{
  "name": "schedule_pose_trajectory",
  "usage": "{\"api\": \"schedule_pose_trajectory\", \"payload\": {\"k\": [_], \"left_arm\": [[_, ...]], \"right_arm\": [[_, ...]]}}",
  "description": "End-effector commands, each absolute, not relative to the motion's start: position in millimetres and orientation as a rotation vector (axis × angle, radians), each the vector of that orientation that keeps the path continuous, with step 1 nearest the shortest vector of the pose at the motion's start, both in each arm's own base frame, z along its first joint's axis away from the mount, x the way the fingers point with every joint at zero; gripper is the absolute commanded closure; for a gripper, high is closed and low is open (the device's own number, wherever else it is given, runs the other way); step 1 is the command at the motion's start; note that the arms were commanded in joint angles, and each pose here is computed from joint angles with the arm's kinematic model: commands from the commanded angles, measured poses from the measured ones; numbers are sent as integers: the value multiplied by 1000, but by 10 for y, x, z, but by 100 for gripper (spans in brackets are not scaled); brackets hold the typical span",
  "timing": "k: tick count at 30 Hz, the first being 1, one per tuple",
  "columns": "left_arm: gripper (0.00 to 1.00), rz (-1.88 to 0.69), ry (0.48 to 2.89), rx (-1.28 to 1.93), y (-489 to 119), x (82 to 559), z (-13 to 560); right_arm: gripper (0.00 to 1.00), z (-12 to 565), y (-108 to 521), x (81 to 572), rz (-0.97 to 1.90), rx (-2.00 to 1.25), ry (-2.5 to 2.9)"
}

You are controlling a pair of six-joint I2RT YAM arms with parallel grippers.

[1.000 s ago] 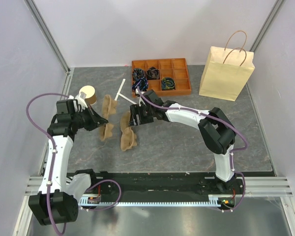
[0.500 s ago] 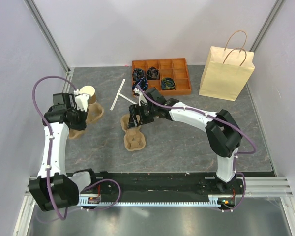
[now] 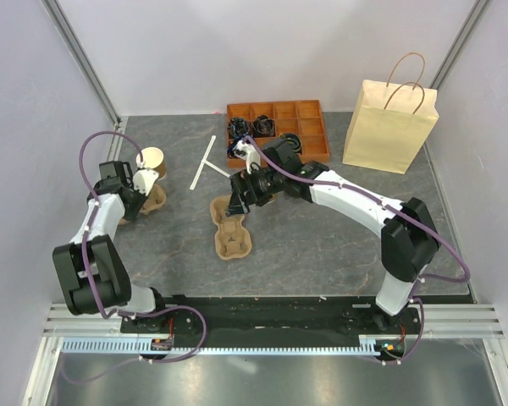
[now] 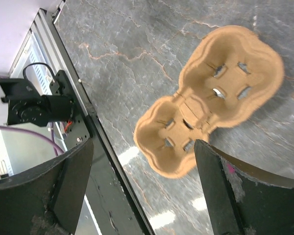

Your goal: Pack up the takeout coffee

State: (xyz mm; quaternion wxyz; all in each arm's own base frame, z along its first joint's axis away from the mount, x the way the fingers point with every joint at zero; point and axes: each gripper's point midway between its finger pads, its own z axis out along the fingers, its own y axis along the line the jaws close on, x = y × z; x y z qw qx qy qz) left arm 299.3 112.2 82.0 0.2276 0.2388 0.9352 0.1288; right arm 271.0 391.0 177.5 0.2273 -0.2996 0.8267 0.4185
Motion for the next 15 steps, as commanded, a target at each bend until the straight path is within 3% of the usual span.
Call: {"api": "schedule_pose_trajectory", "payload": {"k": [1, 6, 7, 8, 10, 11, 13, 15], "left_arm": [[98, 462, 2507, 702, 1302, 3268, 751], [96, 467, 2541, 691, 1351, 3250, 615], [91, 465, 2540, 691, 1344, 3233, 628], [78, 449, 2541, 689, 1320, 3222, 628], [65, 407, 2554, 694, 1263, 3158, 656], [54, 363, 2533, 696, 1193, 3153, 721], [48, 307, 2505, 697, 1097, 3161, 882], [36, 167, 2496, 709, 877, 3036, 1051]], "right_arm": [[8, 2197, 3730, 2708, 1152, -895, 2156], [7, 2344, 3531, 2710, 1105, -935, 2116], [7, 2348, 3498, 2691, 1100, -941, 2122], [7, 2390, 3469, 2683, 1093, -950, 2108], [7, 2475, 3431, 2655, 1102, -960, 2088], [6, 2548, 3388, 2677, 1094, -954, 2071], [5, 2699, 3323, 2712, 1095, -960, 2040], [3, 2927, 3163, 2878, 1064, -922, 1996]]}}
